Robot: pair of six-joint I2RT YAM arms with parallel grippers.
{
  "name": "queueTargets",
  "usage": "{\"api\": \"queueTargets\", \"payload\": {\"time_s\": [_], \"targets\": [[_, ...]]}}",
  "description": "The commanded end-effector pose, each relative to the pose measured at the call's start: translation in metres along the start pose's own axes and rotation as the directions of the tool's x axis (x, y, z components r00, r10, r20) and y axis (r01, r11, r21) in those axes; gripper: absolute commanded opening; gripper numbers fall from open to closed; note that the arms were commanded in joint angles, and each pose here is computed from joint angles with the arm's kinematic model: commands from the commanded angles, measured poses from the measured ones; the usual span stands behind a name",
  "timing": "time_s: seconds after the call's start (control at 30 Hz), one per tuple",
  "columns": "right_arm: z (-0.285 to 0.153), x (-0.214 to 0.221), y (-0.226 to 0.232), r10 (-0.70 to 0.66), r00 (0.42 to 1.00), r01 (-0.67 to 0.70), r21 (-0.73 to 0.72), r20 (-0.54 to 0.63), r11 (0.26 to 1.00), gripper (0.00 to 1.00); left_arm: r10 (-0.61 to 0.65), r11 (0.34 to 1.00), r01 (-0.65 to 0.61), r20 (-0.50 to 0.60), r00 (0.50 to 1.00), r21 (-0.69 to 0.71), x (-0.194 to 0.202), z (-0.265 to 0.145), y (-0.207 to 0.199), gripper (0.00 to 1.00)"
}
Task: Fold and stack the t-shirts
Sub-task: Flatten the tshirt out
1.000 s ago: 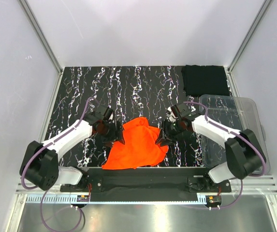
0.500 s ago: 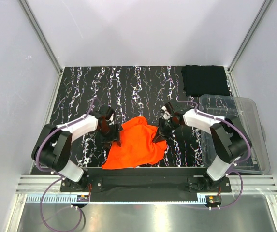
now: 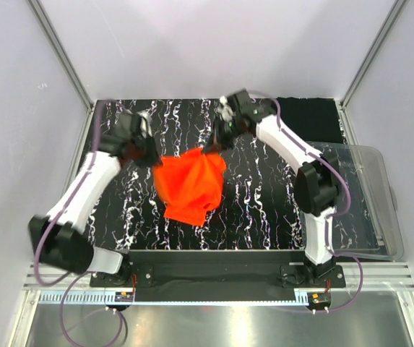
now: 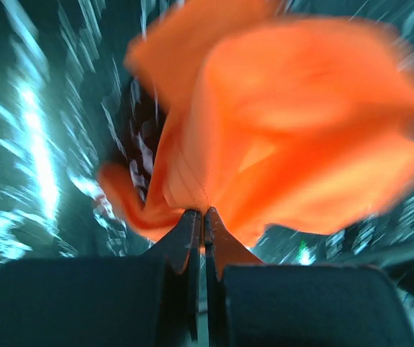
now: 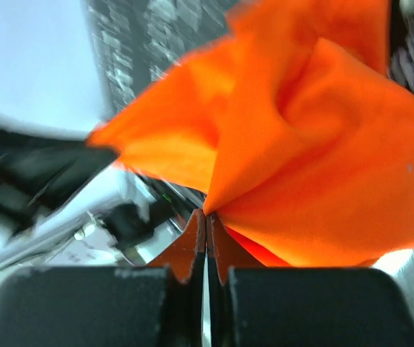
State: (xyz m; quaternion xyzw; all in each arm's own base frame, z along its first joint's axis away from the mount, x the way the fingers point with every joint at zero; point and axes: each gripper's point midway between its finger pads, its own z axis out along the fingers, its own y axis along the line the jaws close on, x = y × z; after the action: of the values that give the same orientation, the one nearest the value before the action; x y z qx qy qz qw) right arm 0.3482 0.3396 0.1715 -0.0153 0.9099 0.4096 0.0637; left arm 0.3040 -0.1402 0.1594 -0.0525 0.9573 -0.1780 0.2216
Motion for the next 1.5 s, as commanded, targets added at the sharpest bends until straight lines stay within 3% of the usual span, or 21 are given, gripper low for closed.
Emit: {"api": "queueTargets", "payload": {"time_s": [0.0, 0.03, 0.1, 0.2, 0.3, 0.37, 0.43, 0.47, 0.57, 0.7, 0.83, 0.87, 0.9, 0.93, 1.0, 1.03, 1.1, 1.23, 1.3, 1.4, 1.47], "targets": [[-0.039, -0.035, 0.072, -0.113, 0.990, 0.120, -0.087, 0.086, 0.989, 0.00, 0.078, 0.997, -0.077, 0.326, 0.942, -0.017, -0.053, -0.123, -0.026, 0.00], [-0.047, -0.041, 0.084, -0.131, 0.985, 0.142, -0.100, 0.109, 0.985, 0.00, 0.079, 0.996, -0.088, 0.376, 0.923, 0.006, -0.059, -0.141, -0.037, 0.00], [-0.070, -0.049, 0.114, -0.161, 0.973, 0.183, -0.128, 0.166, 0.975, 0.00, 0.022, 0.984, -0.115, 0.549, 0.835, 0.136, -0.073, -0.204, -0.065, 0.00], [-0.091, -0.043, 0.127, -0.186, 0.961, 0.215, -0.133, 0.204, 0.967, 0.00, -0.034, 0.949, -0.192, 0.688, 0.725, 0.250, -0.073, -0.276, -0.087, 0.00], [-0.090, -0.028, 0.098, -0.165, 0.966, 0.177, -0.044, 0.200, 0.983, 0.00, -0.027, 0.886, -0.293, 0.672, 0.740, 0.358, -0.053, -0.297, -0.110, 0.00], [-0.086, -0.021, 0.077, -0.140, 0.968, 0.143, -0.002, 0.209, 0.990, 0.00, -0.017, 0.801, -0.350, 0.603, 0.798, 0.485, -0.028, -0.291, -0.131, 0.00], [-0.079, 0.003, 0.034, -0.069, 0.978, 0.054, 0.081, 0.198, 0.995, 0.00, -0.020, 0.758, -0.321, 0.511, 0.859, 0.569, -0.005, -0.259, -0.137, 0.00], [-0.077, 0.007, 0.018, -0.037, 0.975, 0.013, 0.111, 0.221, 0.994, 0.00, 0.010, 0.752, -0.280, 0.414, 0.910, 0.597, 0.015, -0.221, -0.134, 0.00], [-0.073, 0.043, -0.056, 0.075, 0.969, -0.124, 0.202, 0.233, 0.972, 0.00, 0.108, 0.719, -0.276, 0.290, 0.951, 0.638, 0.060, -0.175, -0.146, 0.00], [-0.071, 0.110, -0.143, 0.206, 0.963, -0.253, 0.314, 0.175, 0.915, 0.00, 0.267, 0.688, -0.274, 0.117, 0.957, 0.672, 0.129, -0.120, -0.173, 0.00], [-0.079, 0.145, -0.182, 0.200, 0.968, -0.246, 0.402, 0.152, 0.882, 0.03, 0.434, 0.605, -0.323, 0.039, 0.900, 0.728, 0.184, -0.108, -0.223, 0.00], [-0.082, 0.151, -0.187, 0.195, 0.969, -0.241, 0.418, 0.150, 0.876, 0.05, 0.461, 0.597, -0.325, 0.019, 0.887, 0.733, 0.190, -0.104, -0.230, 0.05], [-0.088, 0.155, -0.188, 0.180, 0.970, -0.234, 0.426, 0.164, 0.874, 0.11, 0.493, 0.603, -0.321, -0.025, 0.870, 0.731, 0.197, -0.095, -0.239, 0.27], [-0.091, 0.156, -0.191, 0.170, 0.970, -0.232, 0.443, 0.175, 0.866, 0.14, 0.522, 0.590, -0.336, -0.029, 0.853, 0.734, 0.203, -0.095, -0.243, 0.40], [-0.102, 0.159, -0.189, 0.146, 0.970, -0.221, 0.453, 0.195, 0.864, 0.22, 0.526, 0.601, -0.369, -0.003, 0.851, 0.709, 0.198, -0.096, -0.244, 0.67], [-0.106, 0.159, -0.186, 0.137, 0.969, -0.218, 0.451, 0.206, 0.865, 0.30, 0.524, 0.606, -0.389, 0.020, 0.852, 0.694, 0.193, -0.097, -0.242, 0.74], [-0.114, 0.155, -0.176, 0.118, 0.965, -0.211, 0.434, 0.232, 0.876, 0.34, 0.490, 0.646, -0.423, 0.079, 0.868, 0.636, 0.177, -0.103, -0.228, 0.81], [-0.121, 0.138, -0.136, 0.034, 0.975, -0.107, 0.331, 0.218, 0.937, 0.46, 0.369, 0.776, -0.382, 0.130, 0.920, 0.502, 0.138, -0.103, -0.179, 0.81], [-0.115, 0.130, -0.111, -0.046, 0.984, -0.003, 0.267, 0.175, 0.964, 0.45, 0.274, 0.863, -0.308, 0.140, 0.951, 0.401, 0.118, -0.089, -0.139, 0.79], [-0.090, 0.127, -0.083, -0.145, 0.986, 0.122, 0.230, 0.086, 0.966, 0.44, 0.119, 0.922, -0.167, 0.153, 0.981, 0.350, 0.097, -0.081, -0.092, 0.66], [-0.073, 0.127, -0.061, -0.177, 0.983, 0.165, 0.193, 0.048, 0.967, 0.45, 0.093, 0.917, -0.129, 0.112, 0.989, 0.377, 0.101, -0.073, -0.081, 0.66]]}}
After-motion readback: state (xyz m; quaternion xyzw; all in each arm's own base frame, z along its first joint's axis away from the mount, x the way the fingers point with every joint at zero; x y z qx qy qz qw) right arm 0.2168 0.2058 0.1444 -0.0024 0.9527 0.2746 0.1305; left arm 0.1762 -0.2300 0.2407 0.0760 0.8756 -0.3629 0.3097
